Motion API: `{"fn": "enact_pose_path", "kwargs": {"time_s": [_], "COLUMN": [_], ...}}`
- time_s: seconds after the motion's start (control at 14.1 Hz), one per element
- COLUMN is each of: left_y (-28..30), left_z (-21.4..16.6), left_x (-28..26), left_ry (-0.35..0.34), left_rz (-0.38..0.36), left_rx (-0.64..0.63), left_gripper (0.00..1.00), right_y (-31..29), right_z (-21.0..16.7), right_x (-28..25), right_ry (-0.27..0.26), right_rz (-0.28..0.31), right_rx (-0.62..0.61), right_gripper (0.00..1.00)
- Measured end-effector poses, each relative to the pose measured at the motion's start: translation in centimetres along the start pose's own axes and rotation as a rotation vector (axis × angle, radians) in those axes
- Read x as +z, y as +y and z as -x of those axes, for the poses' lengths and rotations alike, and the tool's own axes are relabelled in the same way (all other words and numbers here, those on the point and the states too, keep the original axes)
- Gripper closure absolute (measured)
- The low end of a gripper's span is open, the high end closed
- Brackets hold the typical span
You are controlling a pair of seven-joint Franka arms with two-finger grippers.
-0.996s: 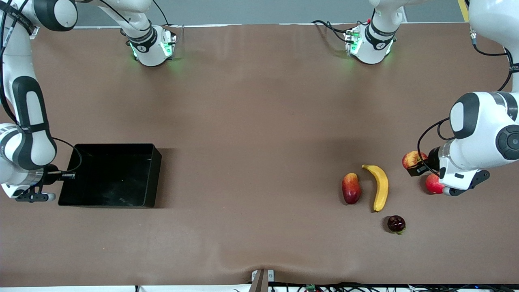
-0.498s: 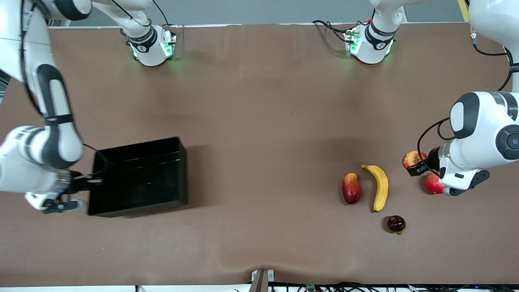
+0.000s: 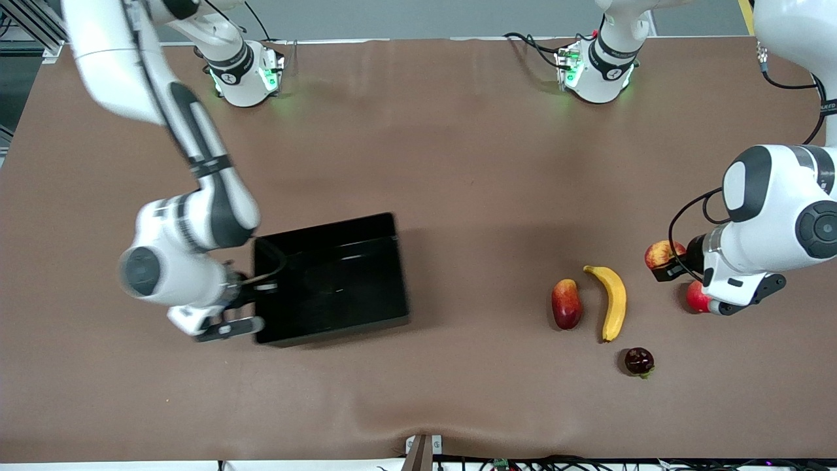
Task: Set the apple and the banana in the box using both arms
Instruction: 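Lift the apple with the left gripper while the right gripper pushes the box, then carry the apple over the box while the right gripper withdraws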
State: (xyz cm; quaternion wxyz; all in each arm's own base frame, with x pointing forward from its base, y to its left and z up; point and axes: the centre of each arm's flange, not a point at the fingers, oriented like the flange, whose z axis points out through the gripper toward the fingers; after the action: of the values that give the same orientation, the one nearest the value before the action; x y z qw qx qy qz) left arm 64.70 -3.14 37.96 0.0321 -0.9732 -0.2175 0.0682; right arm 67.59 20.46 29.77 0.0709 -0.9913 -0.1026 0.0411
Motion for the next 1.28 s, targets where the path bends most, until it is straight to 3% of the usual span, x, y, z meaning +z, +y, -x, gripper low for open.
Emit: {"fn": "enact_pose_path", "kwargs": {"time_s": [0.21,0.5,0.71,1.07,1.28], "left_y": [0.8,1.7,1.8,3.9,5.1], "left_z": [0.5,1.1,1.2,2.5,3.2], "left_x": [-0.2,-0.8,-1.8,-2.5,-3.3], "left_ry": [-0.007,-0.017,-0.021,-0.019,-0.016], "left_rz": [-0.003,-0.005,-0.007,-0.002,0.004], "left_rx": [0.016,0.032,0.036,0.073,0.094], "left_gripper": [0.26,0.26,0.26,0.26,0.26], "right_y": [-9.9,-18.0,-20.0,-19.3,-20.5], "right_z": [1.7,4.2,5.4,5.5,5.9], "right_x": [1.9,4.0,6.5,8.6,8.9], "right_ry": [-0.027,-0.052,-0.081,-0.085,-0.070], "right_rz": [0.013,0.035,0.057,0.075,0.071], "right_rx": [0.003,0.053,0.156,0.347,0.389], "right_gripper": [0.97,0.97,0.97,0.94,0.68]}}
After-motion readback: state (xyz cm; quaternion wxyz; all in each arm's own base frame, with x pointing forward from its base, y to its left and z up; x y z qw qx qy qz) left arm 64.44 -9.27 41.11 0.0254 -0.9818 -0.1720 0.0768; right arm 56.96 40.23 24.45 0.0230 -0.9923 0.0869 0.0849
